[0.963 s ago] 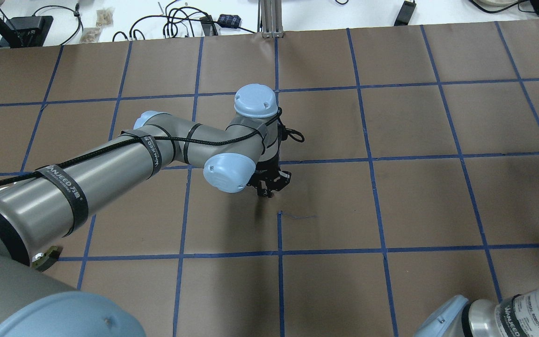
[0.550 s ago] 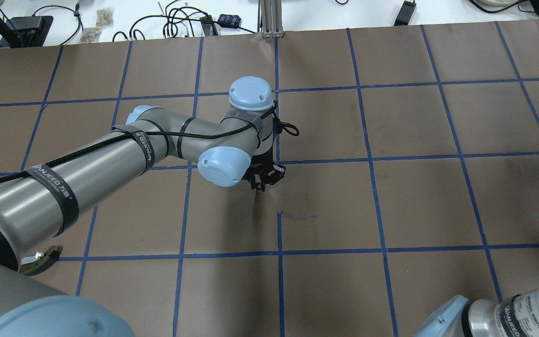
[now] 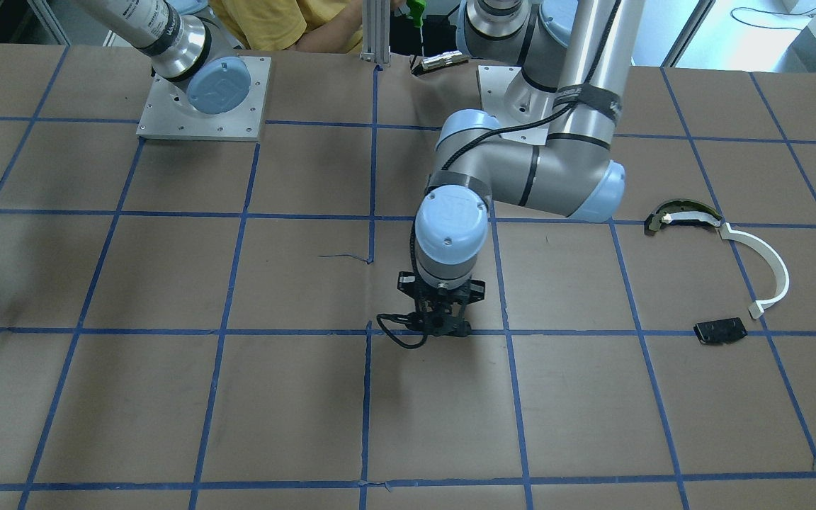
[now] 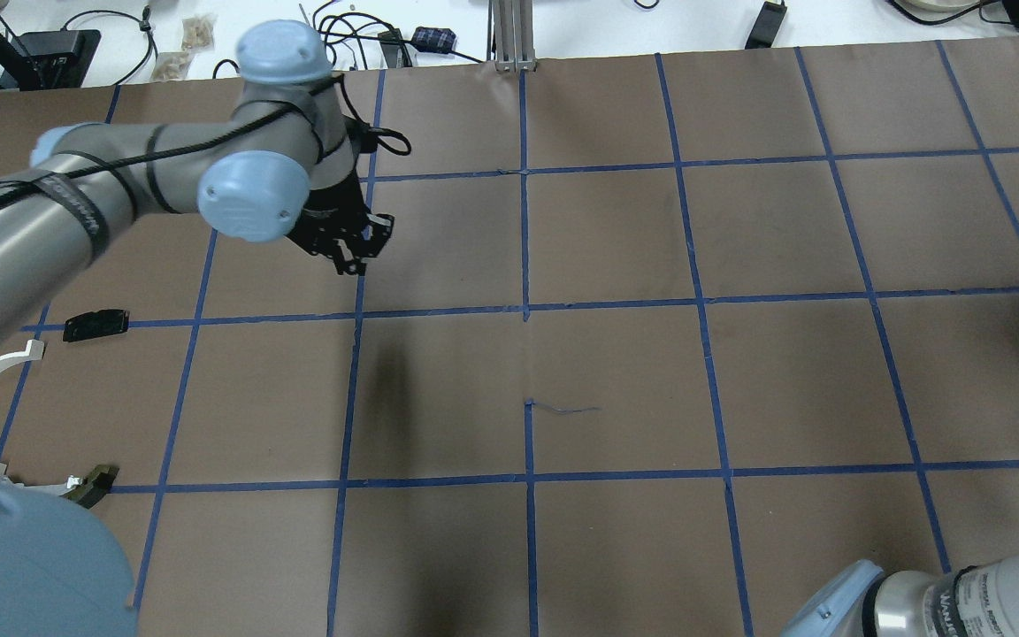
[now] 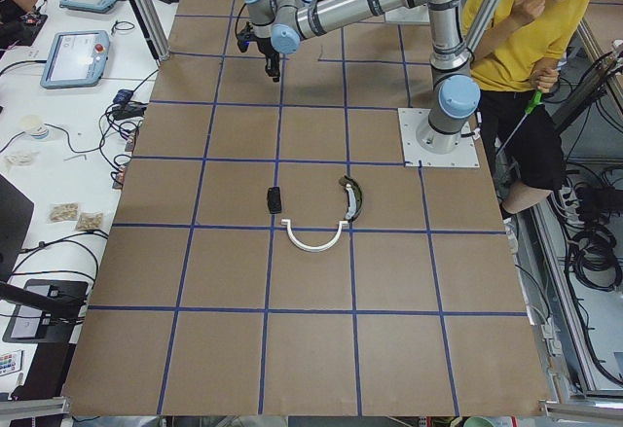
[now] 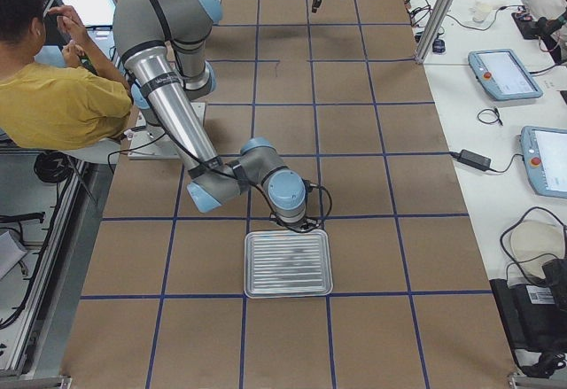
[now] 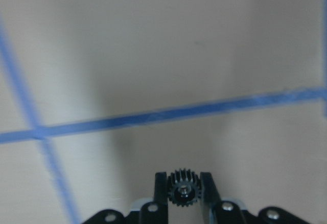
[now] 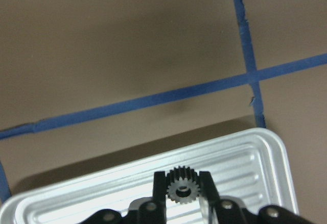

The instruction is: Place bearing gear from tray to pile

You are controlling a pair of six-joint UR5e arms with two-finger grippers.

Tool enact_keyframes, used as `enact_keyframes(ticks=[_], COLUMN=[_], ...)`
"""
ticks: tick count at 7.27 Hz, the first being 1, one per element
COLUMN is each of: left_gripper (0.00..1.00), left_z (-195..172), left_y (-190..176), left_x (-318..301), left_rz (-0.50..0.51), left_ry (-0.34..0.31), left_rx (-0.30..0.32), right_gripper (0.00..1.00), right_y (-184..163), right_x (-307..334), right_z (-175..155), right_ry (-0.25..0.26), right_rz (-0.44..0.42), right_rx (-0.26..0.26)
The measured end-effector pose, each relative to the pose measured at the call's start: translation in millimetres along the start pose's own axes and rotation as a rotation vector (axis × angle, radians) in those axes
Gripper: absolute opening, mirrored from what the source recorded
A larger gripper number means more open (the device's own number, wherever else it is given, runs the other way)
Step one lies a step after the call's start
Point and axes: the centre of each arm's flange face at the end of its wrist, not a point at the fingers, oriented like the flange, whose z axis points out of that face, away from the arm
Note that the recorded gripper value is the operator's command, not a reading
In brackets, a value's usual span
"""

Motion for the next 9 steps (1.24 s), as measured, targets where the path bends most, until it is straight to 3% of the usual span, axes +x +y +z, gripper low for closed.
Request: enact_keyframes(ticks=[2, 4, 6, 9], left_gripper=[0.0, 0.0, 0.0, 0.0], left_z=[-7, 8, 32, 60], left_y=[-4, 16, 47, 81], left_x=[-144, -248, -320, -383], left_rz=[0.0, 0.013, 0.055, 0.059], left_ry=[0.009, 0.033, 0.064, 0.101], left_rx=[-0.002, -0.026, -0.056, -0.089], right_gripper=[0.11, 0.12, 0.12, 0.12], right_y=[-97, -224, -376, -593], right_x=[16, 20, 11, -58], right_z=[-26, -23, -13, 5], right_ry=[-0.002, -0.015, 0.003, 0.043], right_rz=[0.123, 0.281, 0.45, 0.752], right_rx=[0.008, 0.017, 0.005, 0.005])
